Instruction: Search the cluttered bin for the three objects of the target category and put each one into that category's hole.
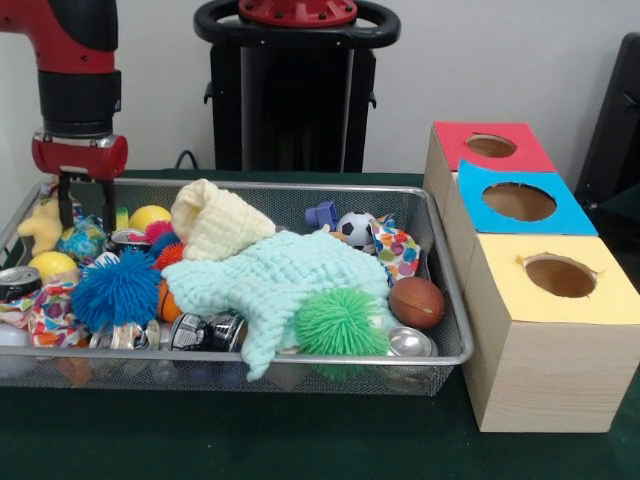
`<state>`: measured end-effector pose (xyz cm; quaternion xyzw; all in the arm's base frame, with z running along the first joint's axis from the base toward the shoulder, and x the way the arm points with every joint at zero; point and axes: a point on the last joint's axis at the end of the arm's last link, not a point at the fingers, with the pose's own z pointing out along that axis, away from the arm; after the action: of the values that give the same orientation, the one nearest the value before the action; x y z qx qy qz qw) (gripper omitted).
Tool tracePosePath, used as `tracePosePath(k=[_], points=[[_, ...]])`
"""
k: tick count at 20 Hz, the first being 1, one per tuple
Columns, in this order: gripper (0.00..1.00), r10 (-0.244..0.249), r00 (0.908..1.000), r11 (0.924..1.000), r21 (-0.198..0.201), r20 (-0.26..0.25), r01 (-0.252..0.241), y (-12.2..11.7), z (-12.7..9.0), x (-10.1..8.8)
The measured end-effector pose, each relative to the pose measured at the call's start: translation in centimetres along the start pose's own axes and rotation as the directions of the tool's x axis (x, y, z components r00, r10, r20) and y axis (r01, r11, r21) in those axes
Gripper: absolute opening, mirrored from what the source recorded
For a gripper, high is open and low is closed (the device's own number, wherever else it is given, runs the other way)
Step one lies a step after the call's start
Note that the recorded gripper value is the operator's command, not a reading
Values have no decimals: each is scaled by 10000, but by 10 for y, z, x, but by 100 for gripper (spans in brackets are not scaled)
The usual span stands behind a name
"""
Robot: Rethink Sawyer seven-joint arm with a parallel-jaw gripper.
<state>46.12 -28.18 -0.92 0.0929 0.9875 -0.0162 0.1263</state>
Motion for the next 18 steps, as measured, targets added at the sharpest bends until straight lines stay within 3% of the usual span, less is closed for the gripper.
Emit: tracePosePath(k=[9, 10, 18], points=[[100, 92, 9991, 9997, -233, -418, -102, -3, 4, -14], [0, 71, 9991, 9996, -279, -409, -82, -3, 6, -25], [0, 68, 9999, 9994, -337, -135, -73, -2, 12, -42]])
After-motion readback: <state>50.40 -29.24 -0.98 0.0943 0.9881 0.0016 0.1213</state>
